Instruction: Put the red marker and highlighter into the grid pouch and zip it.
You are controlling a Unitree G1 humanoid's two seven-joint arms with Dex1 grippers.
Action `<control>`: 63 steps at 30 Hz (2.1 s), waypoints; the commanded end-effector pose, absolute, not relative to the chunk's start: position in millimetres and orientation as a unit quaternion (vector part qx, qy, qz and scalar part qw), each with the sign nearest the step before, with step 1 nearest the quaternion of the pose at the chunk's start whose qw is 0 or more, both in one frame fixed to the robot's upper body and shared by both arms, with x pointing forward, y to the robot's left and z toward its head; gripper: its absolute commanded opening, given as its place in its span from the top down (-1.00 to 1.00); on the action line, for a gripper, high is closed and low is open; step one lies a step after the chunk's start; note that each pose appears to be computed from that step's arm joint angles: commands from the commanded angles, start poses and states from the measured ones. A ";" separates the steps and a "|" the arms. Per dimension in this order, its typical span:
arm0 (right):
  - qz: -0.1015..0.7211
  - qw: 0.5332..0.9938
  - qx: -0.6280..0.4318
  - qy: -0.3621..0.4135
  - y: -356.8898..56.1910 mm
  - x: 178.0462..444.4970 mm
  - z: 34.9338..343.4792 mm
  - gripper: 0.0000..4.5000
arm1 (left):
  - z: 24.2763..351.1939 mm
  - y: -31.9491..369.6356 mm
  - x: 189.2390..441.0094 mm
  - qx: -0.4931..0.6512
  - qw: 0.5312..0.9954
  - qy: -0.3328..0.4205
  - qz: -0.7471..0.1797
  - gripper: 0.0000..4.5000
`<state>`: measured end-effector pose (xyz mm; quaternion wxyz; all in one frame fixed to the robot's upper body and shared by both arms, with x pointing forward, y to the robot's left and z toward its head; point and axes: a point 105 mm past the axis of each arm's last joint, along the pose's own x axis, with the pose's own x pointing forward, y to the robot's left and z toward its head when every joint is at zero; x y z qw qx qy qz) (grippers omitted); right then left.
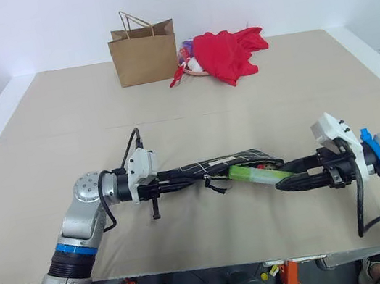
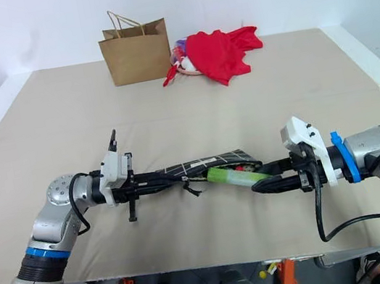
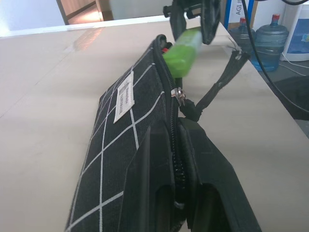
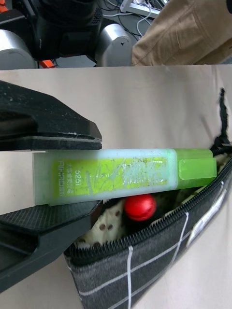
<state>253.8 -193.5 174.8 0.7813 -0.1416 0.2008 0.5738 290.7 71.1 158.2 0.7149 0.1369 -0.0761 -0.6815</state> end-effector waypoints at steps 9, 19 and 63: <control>0.577 0.770 -0.141 0.235 -183.2 261.3 177.4 0.53 | 164.5 66.8 282.3 0.132 0.707 -0.094 -0.688 1.00; 0.586 0.767 -0.135 0.224 -166.3 270.0 182.2 -0.06 | 163.5 66.3 281.4 0.129 0.710 -0.095 -0.686 1.00; 0.652 0.620 -0.359 -0.246 -79.0 255.6 177.9 0.95 | 178.9 70.1 294.0 0.118 0.724 -0.103 -0.672 1.00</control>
